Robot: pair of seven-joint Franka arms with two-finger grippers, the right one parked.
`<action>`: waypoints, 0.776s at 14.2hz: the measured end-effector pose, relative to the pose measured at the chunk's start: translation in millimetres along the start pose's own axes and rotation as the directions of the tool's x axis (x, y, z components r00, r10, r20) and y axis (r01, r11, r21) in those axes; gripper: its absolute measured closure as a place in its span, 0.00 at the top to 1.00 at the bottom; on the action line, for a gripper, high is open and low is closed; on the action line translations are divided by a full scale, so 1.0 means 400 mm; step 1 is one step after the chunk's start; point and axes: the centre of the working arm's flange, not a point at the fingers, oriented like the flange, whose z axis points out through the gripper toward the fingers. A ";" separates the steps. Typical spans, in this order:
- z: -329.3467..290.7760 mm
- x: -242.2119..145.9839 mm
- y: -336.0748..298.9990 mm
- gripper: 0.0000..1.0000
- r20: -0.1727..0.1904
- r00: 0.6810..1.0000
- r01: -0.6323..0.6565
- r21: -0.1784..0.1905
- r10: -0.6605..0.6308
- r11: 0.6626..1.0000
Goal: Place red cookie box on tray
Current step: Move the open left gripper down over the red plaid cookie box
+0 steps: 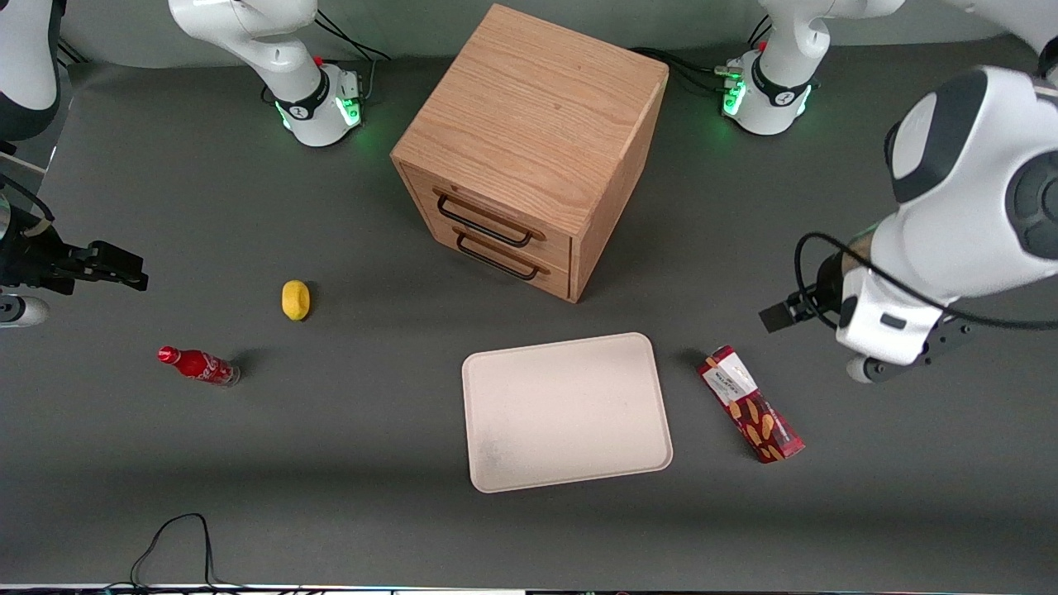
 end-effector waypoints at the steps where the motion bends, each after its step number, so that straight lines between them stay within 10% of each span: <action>1: 0.009 0.012 0.000 1.00 0.004 1.000 0.016 0.001 -0.016 1.000; 11: 0.121 0.062 -0.008 1.00 0.028 0.995 0.092 0.018 -0.092 0.996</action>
